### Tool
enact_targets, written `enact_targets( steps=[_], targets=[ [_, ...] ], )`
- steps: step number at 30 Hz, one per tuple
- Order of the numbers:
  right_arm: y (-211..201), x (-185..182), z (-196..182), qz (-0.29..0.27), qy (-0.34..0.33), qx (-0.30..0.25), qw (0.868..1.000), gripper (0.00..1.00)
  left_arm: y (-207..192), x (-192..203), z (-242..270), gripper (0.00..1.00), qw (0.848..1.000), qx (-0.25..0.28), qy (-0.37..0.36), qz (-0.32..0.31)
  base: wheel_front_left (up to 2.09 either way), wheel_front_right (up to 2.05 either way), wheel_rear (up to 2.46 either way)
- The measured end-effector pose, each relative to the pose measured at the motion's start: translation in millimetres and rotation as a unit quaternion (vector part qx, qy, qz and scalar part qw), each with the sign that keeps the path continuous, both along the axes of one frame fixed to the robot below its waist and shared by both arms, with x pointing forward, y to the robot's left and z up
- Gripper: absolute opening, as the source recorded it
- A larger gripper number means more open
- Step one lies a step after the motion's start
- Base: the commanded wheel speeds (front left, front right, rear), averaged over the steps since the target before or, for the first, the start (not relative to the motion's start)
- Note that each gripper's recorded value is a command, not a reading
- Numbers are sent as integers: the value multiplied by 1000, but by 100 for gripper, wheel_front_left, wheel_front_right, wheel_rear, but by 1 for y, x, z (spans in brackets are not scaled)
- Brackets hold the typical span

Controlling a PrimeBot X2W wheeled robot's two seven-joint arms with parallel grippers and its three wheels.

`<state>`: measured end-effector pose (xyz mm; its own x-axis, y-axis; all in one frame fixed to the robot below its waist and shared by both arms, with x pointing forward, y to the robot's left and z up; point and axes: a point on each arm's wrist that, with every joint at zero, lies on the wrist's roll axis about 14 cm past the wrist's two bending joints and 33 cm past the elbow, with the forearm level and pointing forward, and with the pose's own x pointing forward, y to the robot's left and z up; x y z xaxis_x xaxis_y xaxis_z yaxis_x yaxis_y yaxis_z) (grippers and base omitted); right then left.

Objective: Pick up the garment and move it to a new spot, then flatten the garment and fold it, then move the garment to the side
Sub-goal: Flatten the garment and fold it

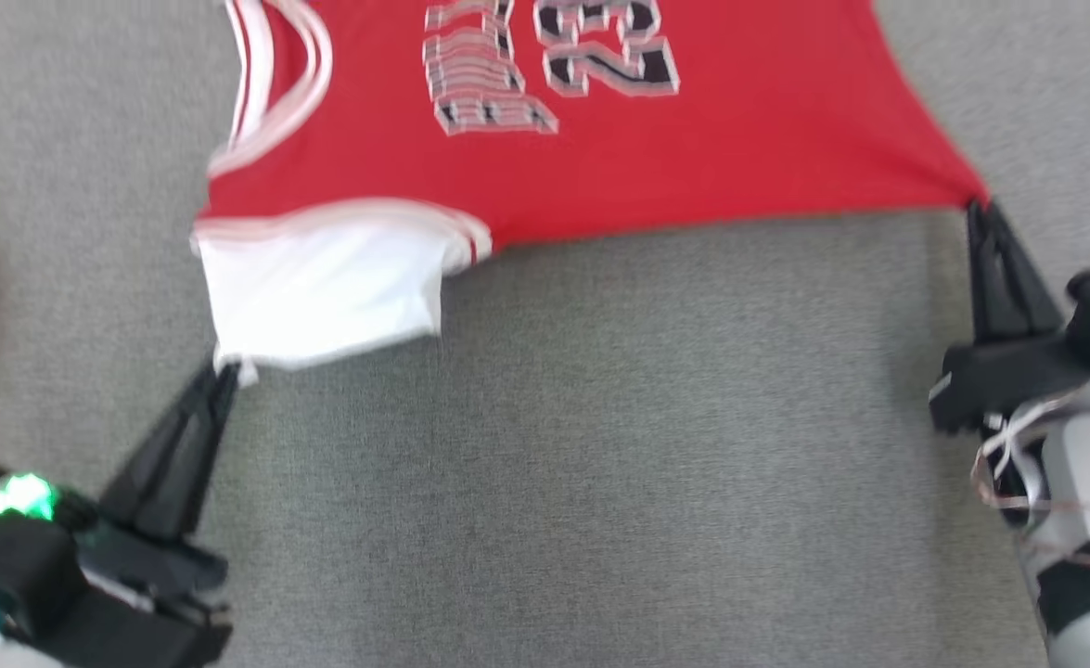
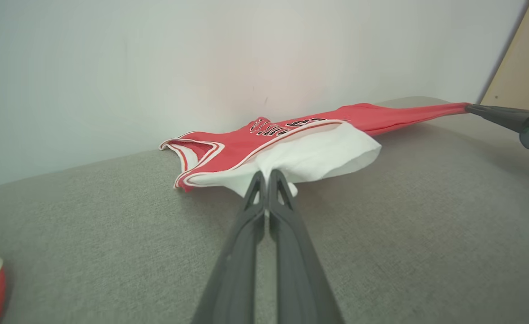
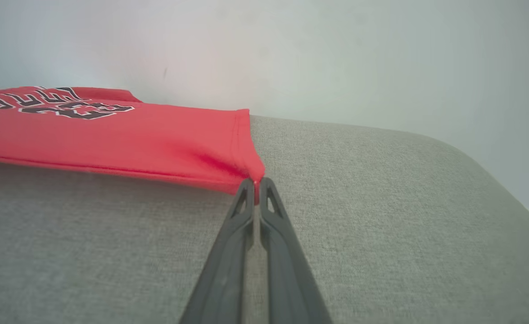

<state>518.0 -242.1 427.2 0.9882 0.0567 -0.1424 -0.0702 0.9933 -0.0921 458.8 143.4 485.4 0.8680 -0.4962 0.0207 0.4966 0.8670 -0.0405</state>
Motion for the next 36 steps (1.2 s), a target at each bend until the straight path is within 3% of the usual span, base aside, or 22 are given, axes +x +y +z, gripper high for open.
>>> enact_targets(
  steps=[15,23,30,36],
  targets=[
    [-27,-97,31,-22,-19,-19,999,0,-8,-83,-2,0,999,-6,32,16,0,0,0],
    [-26,-148,30,-14,-8,-31,999,0,-17,-114,17,0,1000,-1,22,-7,0,0,0],
    [-17,-155,34,11,6,-48,999,0,-24,-124,21,0,998,21,39,-42,0,0,0],
    [-18,-148,33,-14,9,-10,1000,0,-28,-106,24,0,998,3,34,-46,0,0,0]
  ],
)
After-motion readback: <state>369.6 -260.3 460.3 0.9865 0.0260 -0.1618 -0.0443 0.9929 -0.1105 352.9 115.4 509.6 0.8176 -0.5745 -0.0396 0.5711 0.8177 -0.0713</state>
